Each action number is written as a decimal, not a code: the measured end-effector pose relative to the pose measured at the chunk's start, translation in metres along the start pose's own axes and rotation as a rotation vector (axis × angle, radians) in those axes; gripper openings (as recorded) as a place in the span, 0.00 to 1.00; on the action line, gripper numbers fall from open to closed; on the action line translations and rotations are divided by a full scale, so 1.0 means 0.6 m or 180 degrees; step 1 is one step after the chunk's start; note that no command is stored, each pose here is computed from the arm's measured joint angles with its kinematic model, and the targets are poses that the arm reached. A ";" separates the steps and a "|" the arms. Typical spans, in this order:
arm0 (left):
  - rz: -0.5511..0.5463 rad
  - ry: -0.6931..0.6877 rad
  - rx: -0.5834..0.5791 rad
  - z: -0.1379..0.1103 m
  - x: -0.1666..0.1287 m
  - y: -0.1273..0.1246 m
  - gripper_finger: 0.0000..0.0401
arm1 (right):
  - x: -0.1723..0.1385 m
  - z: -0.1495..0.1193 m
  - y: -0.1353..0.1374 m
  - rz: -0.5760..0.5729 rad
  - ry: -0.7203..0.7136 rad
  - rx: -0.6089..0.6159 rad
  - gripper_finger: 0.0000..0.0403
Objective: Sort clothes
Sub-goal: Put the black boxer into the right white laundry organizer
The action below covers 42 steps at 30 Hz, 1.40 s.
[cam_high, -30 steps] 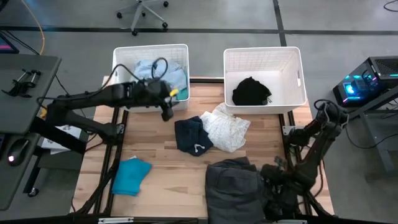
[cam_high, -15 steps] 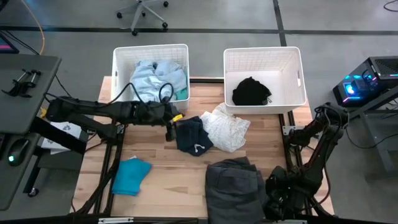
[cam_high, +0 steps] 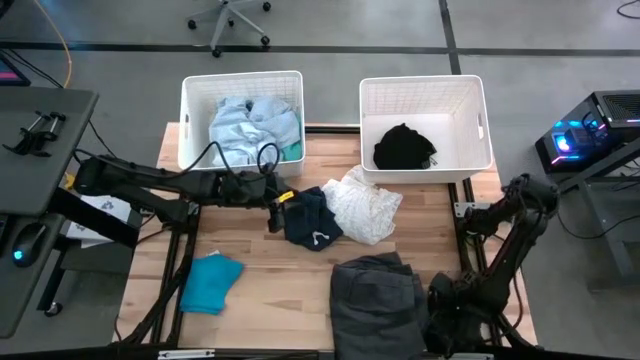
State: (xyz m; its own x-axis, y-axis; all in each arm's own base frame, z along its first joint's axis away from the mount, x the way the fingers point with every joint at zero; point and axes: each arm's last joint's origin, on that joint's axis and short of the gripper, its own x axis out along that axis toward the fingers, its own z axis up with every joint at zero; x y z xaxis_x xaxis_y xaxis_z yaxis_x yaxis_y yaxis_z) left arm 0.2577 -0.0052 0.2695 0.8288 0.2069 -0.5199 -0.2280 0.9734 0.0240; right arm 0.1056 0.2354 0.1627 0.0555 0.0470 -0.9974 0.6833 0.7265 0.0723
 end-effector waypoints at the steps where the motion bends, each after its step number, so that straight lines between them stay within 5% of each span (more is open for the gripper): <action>1: -0.0003 -0.0021 -0.0009 -0.002 0.002 0.000 0.39 | 0.008 -0.002 0.003 -0.0051 0.0058 -0.0069 0.51; 9: -0.0106 -0.0333 -0.0057 -0.018 0.011 -0.011 0.39 | 0.057 0.005 0.024 -0.0242 0.0100 -0.0144 0.40; 18: -0.0345 -0.0658 0.0014 -0.027 0.017 -0.043 0.39 | 0.049 0.020 0.008 -0.0468 -0.0327 -0.0136 0.04; 28: -0.0497 -0.0752 0.0137 -0.040 0.036 -0.074 0.39 | -0.046 0.044 -0.011 -0.1298 -0.1679 0.0131 0.01; 36: -0.0536 -0.0814 0.0190 -0.053 0.074 -0.093 0.39 | -0.096 0.073 0.009 -0.0775 -0.2906 -0.0234 0.01; 42: -0.0542 -0.0870 0.0185 -0.065 0.103 -0.102 0.39 | -0.111 0.120 0.024 -0.0894 -0.3457 -0.0592 0.02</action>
State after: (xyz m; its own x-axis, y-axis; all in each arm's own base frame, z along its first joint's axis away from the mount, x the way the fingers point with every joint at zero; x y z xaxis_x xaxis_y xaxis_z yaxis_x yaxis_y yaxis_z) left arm 0.3032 -0.0558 0.2025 0.9609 0.0519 -0.2722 -0.0513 0.9986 0.0092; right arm 0.1643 0.1933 0.2310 0.5810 -0.6866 -0.4370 0.6575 0.7124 -0.2453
